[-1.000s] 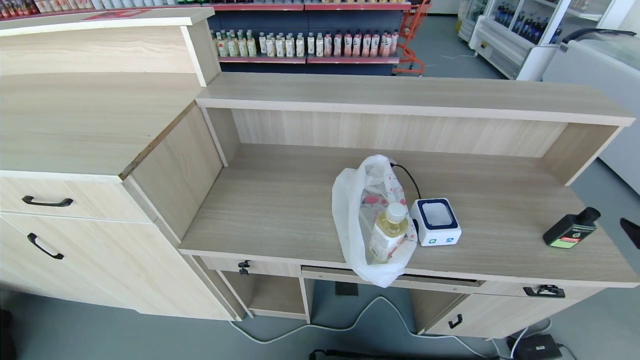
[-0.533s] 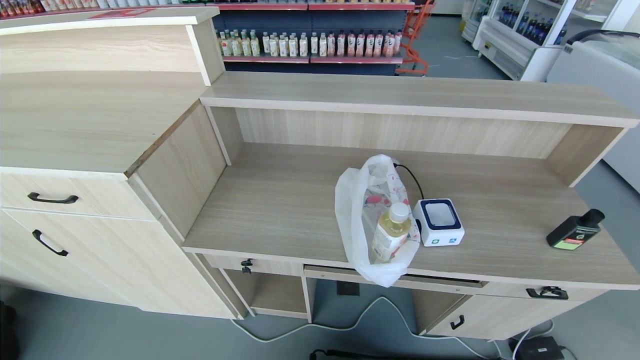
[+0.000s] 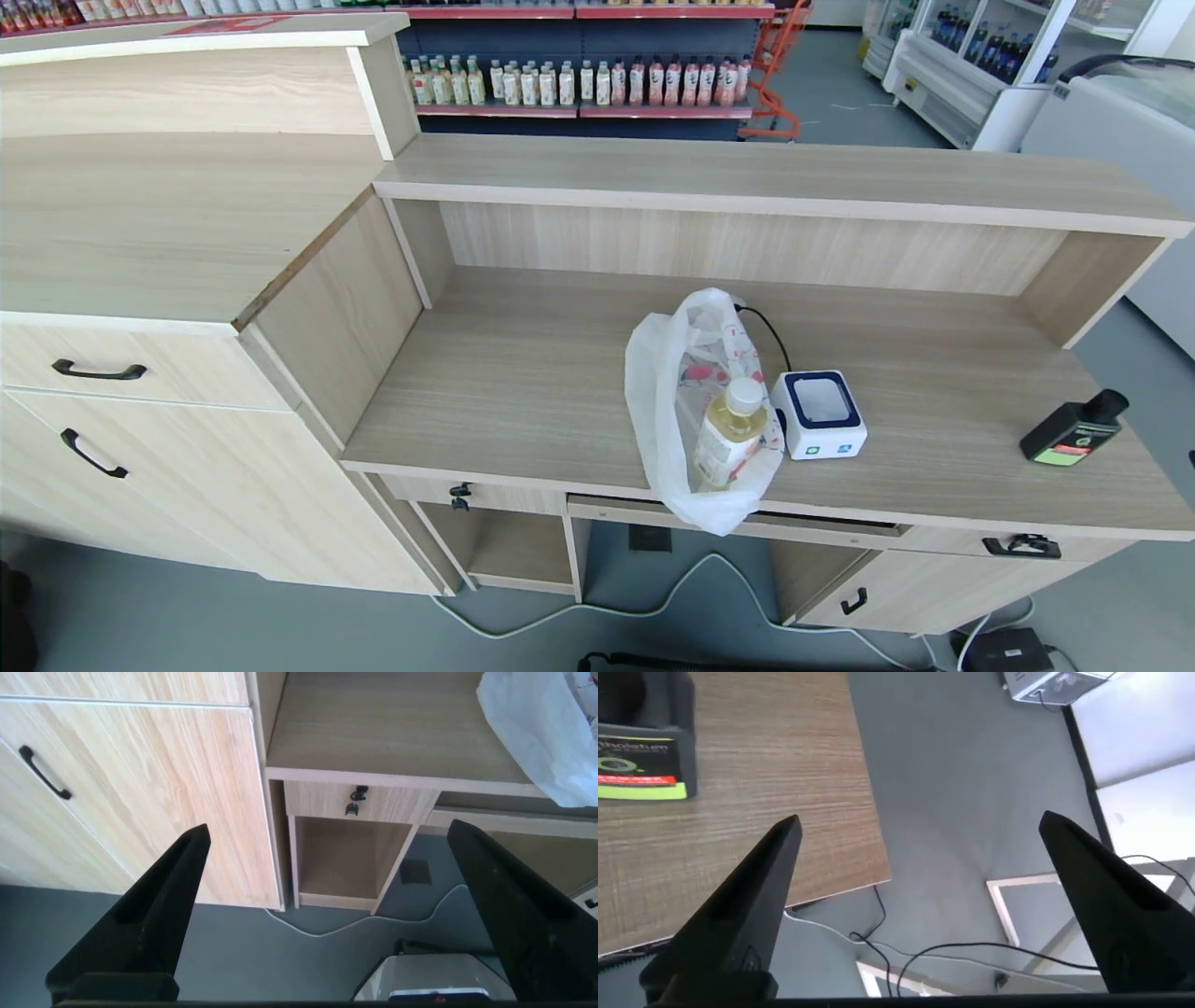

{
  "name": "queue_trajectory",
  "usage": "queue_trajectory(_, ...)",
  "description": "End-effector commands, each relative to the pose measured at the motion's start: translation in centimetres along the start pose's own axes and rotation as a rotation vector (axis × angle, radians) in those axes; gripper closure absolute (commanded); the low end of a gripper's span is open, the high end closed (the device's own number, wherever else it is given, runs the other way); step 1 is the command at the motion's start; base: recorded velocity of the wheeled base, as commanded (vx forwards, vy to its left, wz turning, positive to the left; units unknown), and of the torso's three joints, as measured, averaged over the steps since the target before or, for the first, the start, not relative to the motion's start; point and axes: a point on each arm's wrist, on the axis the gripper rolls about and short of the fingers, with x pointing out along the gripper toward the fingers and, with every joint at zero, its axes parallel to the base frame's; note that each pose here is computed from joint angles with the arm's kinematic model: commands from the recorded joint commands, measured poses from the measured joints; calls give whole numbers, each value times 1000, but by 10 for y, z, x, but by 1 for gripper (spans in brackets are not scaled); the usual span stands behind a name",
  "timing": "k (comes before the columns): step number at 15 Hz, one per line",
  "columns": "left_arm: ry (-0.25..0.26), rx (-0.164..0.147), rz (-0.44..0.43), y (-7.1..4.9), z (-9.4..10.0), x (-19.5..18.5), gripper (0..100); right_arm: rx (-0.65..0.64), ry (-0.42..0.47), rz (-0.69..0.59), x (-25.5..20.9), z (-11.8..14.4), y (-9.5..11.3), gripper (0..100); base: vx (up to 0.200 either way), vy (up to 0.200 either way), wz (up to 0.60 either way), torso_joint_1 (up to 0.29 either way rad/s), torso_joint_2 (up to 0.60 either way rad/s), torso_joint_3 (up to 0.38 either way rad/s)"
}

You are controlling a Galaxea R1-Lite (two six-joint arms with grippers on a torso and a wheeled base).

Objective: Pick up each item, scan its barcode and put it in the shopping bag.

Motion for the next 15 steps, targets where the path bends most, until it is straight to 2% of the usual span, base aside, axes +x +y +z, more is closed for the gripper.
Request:
queue_trajectory(1,0,0,0,0,0,0,0,0,-10,62,12,-3,16,0,0,0,0,0,0,0)
queue_trajectory(7,0,0,0,0,0,0,0,-25,-61,132,28,11,46,0,0,0,0,0,0,0)
queue_trajectory(15,0,0,0,0,0,0,0,-50,-86,190,41,16,74,0,0,0,0,0,0,0)
